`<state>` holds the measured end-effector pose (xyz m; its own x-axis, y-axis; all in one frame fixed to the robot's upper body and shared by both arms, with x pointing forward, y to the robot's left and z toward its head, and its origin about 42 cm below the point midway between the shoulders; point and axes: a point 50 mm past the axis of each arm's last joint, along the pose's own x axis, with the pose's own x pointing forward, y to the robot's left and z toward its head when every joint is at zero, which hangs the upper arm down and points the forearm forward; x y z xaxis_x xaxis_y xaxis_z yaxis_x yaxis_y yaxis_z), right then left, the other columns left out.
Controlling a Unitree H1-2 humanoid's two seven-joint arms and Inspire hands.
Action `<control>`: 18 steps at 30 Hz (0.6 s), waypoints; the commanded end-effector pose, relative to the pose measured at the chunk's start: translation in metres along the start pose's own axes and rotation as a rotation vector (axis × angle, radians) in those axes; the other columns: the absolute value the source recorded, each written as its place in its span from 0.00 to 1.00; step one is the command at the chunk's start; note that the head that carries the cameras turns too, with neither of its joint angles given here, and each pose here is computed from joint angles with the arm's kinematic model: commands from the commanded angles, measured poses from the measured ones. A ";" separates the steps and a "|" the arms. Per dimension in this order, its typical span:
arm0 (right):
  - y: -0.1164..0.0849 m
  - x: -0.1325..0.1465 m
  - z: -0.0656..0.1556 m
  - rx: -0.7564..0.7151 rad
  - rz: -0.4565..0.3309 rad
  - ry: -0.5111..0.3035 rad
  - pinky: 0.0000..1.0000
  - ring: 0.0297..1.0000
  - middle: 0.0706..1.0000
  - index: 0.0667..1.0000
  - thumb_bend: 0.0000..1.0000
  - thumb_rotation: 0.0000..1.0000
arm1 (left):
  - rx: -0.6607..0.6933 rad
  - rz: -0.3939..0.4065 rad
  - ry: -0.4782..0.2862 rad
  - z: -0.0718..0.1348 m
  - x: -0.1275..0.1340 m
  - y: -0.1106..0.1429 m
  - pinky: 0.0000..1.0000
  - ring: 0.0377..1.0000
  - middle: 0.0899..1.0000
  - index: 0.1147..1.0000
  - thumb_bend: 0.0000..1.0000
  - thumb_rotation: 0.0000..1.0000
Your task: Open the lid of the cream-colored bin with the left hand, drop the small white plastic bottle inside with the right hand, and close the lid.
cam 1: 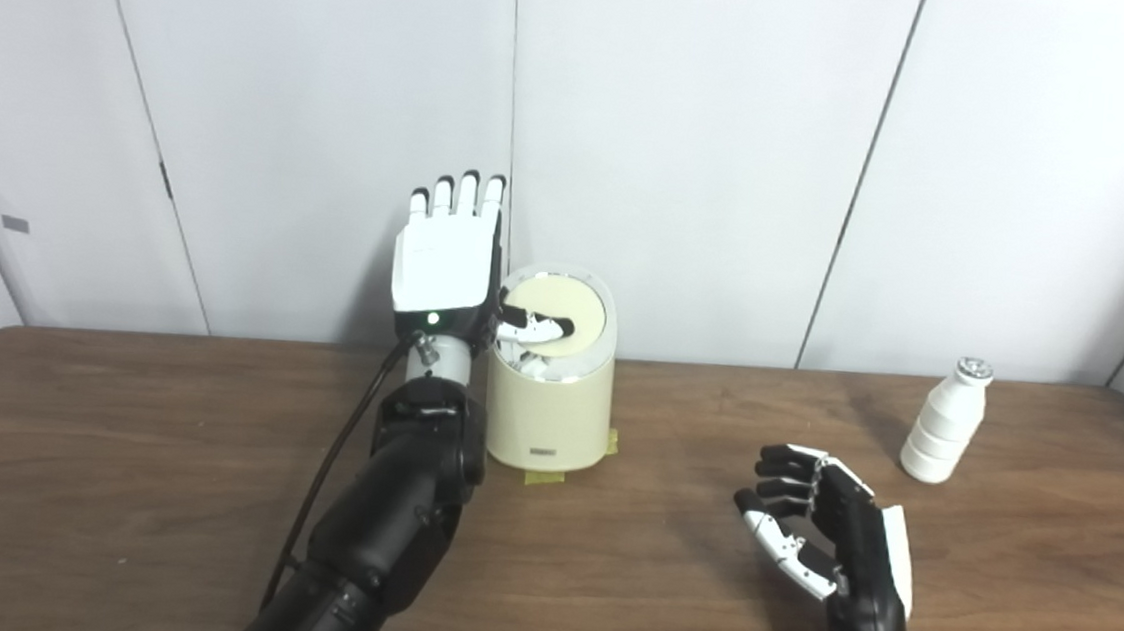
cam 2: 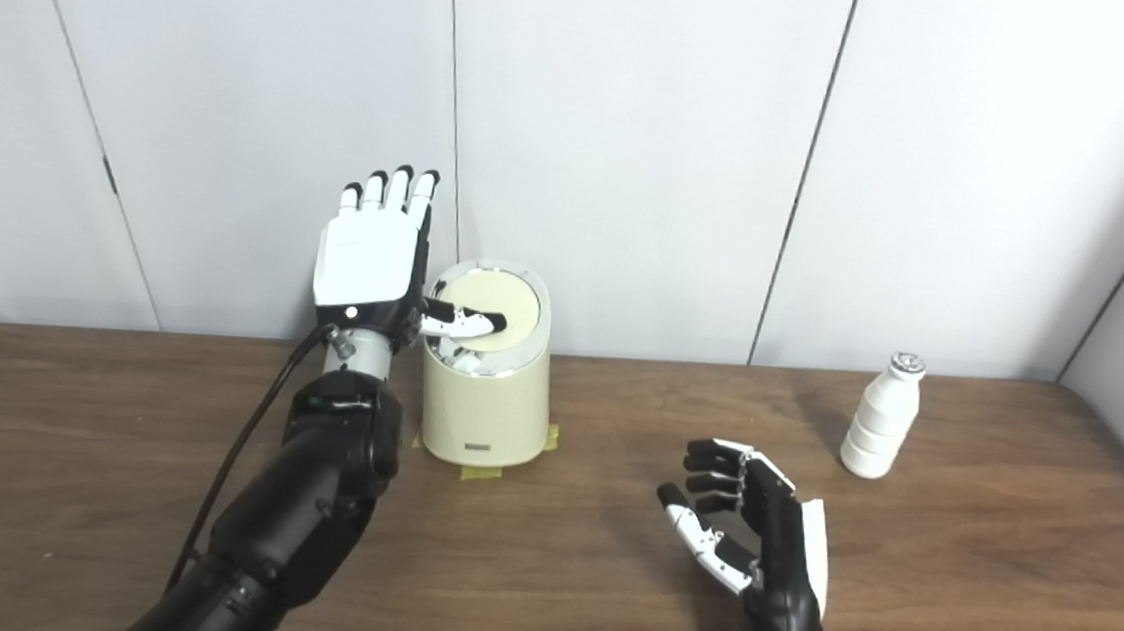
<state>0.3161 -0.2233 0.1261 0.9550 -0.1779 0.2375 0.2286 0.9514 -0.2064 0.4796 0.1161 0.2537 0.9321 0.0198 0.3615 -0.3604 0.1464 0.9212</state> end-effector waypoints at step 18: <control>0.009 0.003 0.001 -0.010 -0.003 -0.030 0.48 0.56 0.58 0.57 0.28 0.18 | -0.044 -0.031 0.065 -0.010 0.013 0.018 1.00 1.00 1.00 1.00 0.66 1.00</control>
<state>0.3174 -0.2224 0.1257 0.9526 -0.1881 0.2390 0.2390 0.9491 -0.2054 0.4798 0.1302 0.2399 0.9675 0.0660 0.2441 -0.2521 0.1764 0.9515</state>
